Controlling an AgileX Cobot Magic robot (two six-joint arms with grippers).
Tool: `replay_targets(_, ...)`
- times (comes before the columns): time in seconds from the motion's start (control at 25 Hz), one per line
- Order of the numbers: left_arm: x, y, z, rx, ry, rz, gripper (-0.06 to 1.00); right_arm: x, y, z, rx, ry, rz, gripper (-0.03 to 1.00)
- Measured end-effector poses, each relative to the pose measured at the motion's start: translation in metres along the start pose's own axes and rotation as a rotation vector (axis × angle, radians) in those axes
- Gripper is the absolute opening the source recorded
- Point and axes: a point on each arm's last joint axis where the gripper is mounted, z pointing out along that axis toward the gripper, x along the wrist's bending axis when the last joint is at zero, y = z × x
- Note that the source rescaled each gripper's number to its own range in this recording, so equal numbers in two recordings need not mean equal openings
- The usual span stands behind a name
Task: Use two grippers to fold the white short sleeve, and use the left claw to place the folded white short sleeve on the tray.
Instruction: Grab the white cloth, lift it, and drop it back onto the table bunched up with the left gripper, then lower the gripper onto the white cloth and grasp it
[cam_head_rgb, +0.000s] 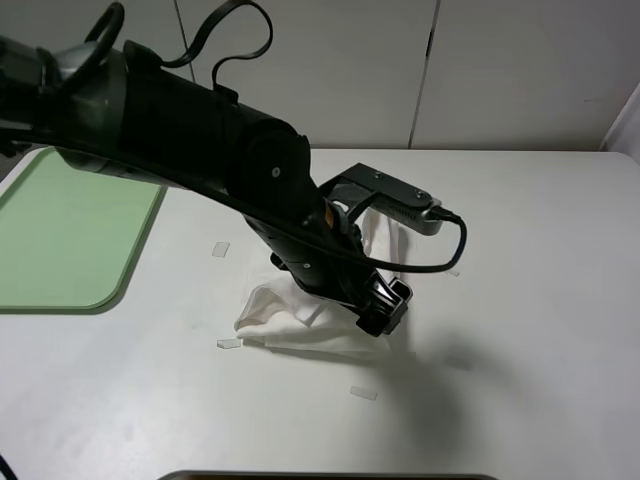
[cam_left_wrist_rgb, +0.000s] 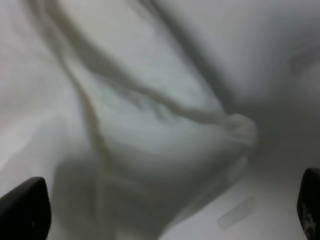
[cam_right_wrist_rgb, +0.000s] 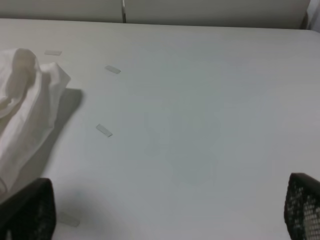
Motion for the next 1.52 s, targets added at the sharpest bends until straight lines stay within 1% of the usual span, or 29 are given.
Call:
replay_targets(0.08,-0.017,-0.003,0.002,-0.002,-0.018,0.04,0.98,0.0,0.0,0.0,0.0,0.0,0.0,1.0)
replay_targets(0.24,-0.018,-0.004,0.005,0.004,-0.018,0.045,0.98,0.0,0.0,0.0,0.0,0.0,0.0,1.0)
replay_targets(0.44,-0.015,-0.01,0.032,0.043,-0.008,0.027,0.98,0.0,0.0,0.0,0.001,0.0,0.0,1.0)
replay_targets(0.56,-0.015,-0.013,0.044,0.056,-0.025,-0.011,0.98,0.0,0.0,0.0,0.001,0.0,0.0,1.0)
replay_targets(0.64,-0.017,-0.013,0.043,0.05,-0.039,-0.011,0.98,0.0,0.0,0.0,0.001,0.0,0.0,1.0)
replay_targets(0.8,-0.033,-0.003,0.034,0.014,-0.08,0.031,0.98,0.0,0.0,0.0,0.001,0.0,0.0,1.0)
replay_targets(0.88,-0.034,0.0,0.031,0.005,-0.083,0.035,0.98,0.0,0.0,0.0,0.001,0.0,0.0,1.0)
replay_targets(0.96,-0.044,0.017,0.013,-0.063,-0.111,0.052,0.98,0.0,0.0,0.0,0.001,0.0,0.0,1.0)
replay_targets(1.0,-0.046,0.022,0.008,-0.079,-0.119,0.057,0.98,0.0,0.0,0.0,0.001,0.0,0.0,1.0)
replay_targets(1.16,-0.051,0.032,-0.002,-0.091,-0.133,0.079,0.98,0.0,0.0,0.0,0.001,0.0,0.0,1.0)
replay_targets(1.24,-0.053,0.035,-0.011,-0.079,-0.139,0.119,0.98,0.0,0.0,0.0,0.001,0.0,0.0,1.0)
replay_targets(1.28,-0.053,0.035,-0.011,-0.079,-0.139,0.119,0.98,0.0,0.0,0.0,0.001,0.0,0.0,1.0)
replay_targets(1.4,-0.053,0.036,-0.022,-0.07,-0.127,0.164,0.98,0.0,0.0,0.0,0.0,0.0,0.0,1.0)
replay_targets(1.44,-0.052,0.036,-0.028,-0.065,-0.11,0.192,0.98,0.0,0.0,0.0,0.0,0.0,0.0,1.0)
replay_targets(1.52,-0.044,0.036,-0.037,-0.047,-0.071,0.205,0.98,0.0,0.0,0.0,0.0,0.0,0.0,1.0)
